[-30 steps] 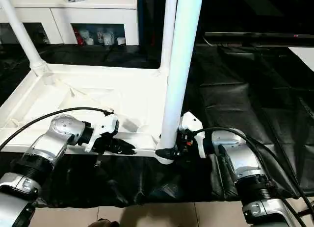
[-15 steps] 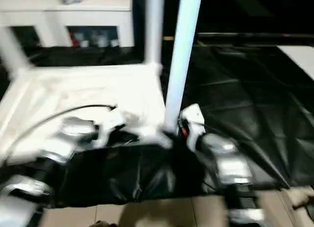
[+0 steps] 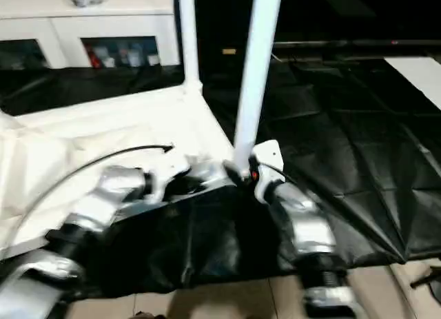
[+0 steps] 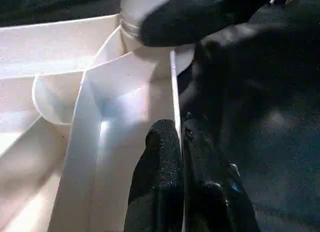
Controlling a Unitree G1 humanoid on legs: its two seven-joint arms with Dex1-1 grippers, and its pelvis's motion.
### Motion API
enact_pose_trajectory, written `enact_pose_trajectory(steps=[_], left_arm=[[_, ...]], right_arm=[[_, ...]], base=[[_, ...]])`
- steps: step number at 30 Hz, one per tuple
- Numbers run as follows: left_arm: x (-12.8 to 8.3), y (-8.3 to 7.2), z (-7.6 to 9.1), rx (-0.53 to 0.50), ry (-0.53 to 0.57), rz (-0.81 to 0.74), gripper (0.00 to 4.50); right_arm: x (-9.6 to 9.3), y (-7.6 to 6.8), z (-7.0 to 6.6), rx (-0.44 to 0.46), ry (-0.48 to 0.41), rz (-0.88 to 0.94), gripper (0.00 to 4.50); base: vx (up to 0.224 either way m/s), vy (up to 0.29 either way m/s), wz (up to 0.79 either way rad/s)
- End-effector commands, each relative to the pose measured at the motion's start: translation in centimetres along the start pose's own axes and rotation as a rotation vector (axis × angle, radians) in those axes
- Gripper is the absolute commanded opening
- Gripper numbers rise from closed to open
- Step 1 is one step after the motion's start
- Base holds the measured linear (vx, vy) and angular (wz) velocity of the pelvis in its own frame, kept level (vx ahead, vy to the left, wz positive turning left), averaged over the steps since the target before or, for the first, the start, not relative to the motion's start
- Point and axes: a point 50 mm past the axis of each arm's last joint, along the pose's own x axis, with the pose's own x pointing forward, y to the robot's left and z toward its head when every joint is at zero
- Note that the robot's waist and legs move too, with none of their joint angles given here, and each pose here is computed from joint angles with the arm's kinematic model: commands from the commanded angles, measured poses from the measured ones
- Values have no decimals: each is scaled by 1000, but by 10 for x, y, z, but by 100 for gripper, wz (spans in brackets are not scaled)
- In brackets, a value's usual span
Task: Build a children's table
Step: Rotate leg to tighten
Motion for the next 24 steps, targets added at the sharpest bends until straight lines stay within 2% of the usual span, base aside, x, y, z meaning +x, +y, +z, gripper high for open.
enact_pose_trajectory(steps=[1, 6, 14, 15, 21, 24], left_arm=[[5, -8, 7, 73, -20, -99, 0], [-15, -1, 1, 79, -6, -193, 0], [-23, 3, 1, 86, 3, -267, 0], [-24, 4, 1, 86, 6, -272, 0], [-25, 6, 1, 80, 3, -284, 0], [-24, 6, 1, 60, -18, -267, 0]], right_arm=[[11, 28, 5, -42, -16, 231, 369], [-8, 20, 6, -84, 36, 458, 369], [-15, 21, 4, -100, 127, 653, 353], [-15, 21, 3, -101, 140, 677, 326], [-15, 24, 3, -91, 151, 726, 286], [-15, 26, 4, -50, 121, 704, 263]], base=[[0, 0, 0], [0, 0, 0], [0, 0, 0], [0, 0, 0], [0, 0, 0], [0, 0, 0]])
